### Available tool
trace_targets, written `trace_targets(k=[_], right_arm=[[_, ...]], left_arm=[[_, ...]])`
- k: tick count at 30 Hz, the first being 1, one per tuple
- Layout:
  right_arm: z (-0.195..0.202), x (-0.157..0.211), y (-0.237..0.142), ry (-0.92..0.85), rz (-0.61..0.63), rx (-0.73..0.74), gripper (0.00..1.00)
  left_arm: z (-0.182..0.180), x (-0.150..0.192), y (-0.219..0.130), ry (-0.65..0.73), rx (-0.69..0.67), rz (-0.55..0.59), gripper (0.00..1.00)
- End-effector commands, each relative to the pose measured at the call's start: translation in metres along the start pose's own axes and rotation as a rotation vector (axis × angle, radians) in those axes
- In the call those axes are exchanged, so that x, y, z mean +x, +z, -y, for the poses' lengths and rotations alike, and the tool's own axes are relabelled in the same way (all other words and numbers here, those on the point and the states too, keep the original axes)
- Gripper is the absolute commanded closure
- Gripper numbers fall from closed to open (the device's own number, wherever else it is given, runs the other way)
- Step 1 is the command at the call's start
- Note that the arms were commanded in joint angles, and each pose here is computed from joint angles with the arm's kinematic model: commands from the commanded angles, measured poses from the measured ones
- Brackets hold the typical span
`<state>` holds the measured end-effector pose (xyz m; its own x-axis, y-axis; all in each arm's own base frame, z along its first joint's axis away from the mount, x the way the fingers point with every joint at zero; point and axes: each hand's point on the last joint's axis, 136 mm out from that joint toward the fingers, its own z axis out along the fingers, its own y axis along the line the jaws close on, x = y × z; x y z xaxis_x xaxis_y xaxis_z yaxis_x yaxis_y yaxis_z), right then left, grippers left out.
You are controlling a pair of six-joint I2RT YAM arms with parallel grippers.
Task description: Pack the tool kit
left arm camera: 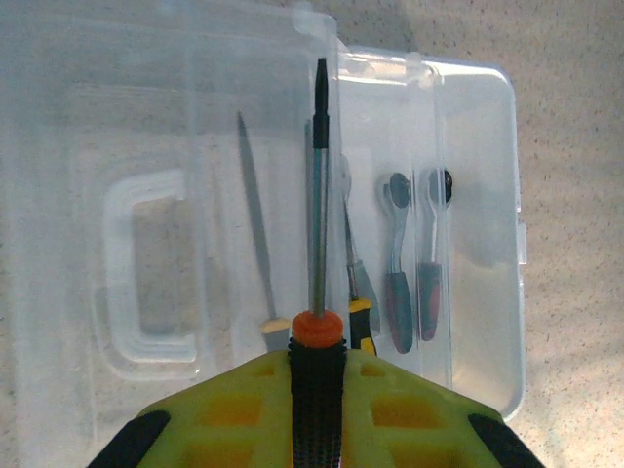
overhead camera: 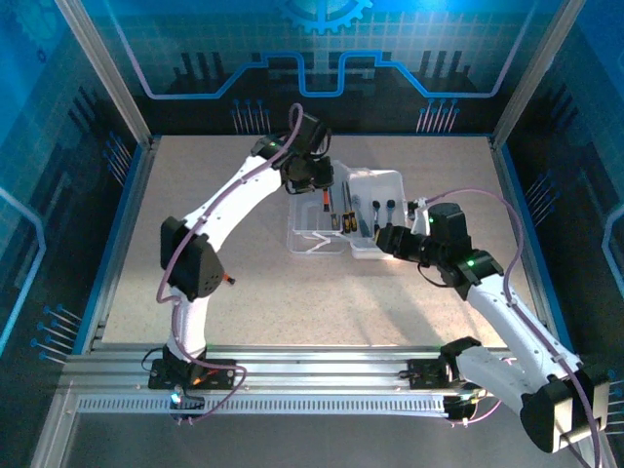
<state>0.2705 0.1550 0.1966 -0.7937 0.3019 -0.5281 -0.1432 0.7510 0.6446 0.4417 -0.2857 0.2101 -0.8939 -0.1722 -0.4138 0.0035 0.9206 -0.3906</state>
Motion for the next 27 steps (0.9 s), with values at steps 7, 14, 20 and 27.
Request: trace_targets(k=[7,14,20,27], right_arm=[[0.013,0.008,-0.004,0.025,0.000,0.030,0.63],[0.015,0.010,-0.002,0.038,-0.009,0.030,0.63],[0.017,0.012,-0.002,0.046,-0.010,0.037,0.62],[0.014,0.010,-0.005,0.042,-0.005,0.034,0.61]], left_arm=[[0.000,0.023,0.036,0.040,-0.020,-0.126,0.85],[-0.001,0.033,0.055,0.035,-0.013,-0.174,0.85],[0.004,0.035,0.060,0.022,0.011,-0.193,0.82],[0.008,0.033,0.052,0.026,0.027,-0.196,0.72]])
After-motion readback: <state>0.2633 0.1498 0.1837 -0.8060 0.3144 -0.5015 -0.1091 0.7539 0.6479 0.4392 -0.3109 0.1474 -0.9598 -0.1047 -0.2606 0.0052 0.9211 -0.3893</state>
